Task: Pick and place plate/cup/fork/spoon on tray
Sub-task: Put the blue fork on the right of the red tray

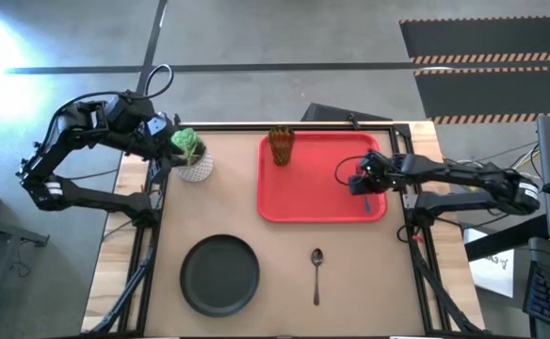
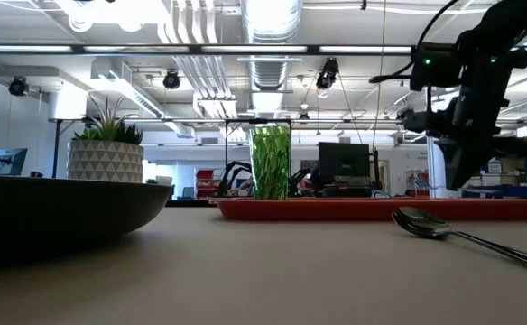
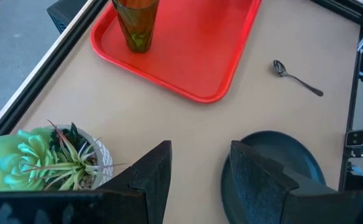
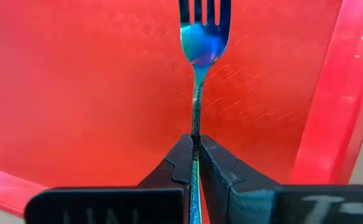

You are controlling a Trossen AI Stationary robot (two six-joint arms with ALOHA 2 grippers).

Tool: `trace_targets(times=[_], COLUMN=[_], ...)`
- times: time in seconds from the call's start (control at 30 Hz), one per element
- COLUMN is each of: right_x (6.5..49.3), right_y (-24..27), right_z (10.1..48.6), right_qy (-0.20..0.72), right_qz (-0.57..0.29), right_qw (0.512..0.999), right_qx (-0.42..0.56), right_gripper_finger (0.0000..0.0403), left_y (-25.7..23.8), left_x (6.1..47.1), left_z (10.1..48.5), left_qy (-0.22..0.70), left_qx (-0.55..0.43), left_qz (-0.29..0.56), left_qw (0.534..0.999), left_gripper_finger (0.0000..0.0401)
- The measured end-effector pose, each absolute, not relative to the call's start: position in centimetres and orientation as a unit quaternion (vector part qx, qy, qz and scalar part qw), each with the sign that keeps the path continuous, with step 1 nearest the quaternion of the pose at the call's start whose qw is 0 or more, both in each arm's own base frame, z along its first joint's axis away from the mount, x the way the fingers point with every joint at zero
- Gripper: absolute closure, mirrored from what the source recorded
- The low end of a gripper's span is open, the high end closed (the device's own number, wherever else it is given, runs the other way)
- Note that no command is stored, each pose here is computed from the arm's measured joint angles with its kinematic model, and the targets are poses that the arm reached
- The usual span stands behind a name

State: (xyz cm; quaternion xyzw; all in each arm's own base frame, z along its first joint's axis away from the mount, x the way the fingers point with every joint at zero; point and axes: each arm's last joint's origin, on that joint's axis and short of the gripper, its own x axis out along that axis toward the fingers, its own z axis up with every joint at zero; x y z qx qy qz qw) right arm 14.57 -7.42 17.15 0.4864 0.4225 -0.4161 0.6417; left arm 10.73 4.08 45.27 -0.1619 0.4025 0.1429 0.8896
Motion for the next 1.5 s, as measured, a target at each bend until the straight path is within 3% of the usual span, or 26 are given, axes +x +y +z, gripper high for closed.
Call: trace_targets(times=[0.47,1.17,1.5], right_x=[15.1,15.9,15.9], right_y=[-8.4,-9.2,-9.2], right_z=[15.2,14.2,14.3], right_qy=[0.472,0.456,0.448], right_qz=[-0.426,-0.452,-0.457], right_qw=[0.613,0.612,0.611], right_qx=[0.47,0.463,0.466], right_gripper_finger=[0.0394,0.0394,0.0366], left_y=[4.1,4.1,4.1], left_x=[10.9,10.8,10.8], left_z=[44.9,45.0,45.0], left_qy=[0.411,0.41,0.41], left_qx=[-0.156,-0.157,-0.156], left_qz=[0.136,0.137,0.14], left_qw=[0.888,0.888,0.888], left_gripper_finger=[0.0254,0.0254,0.0254])
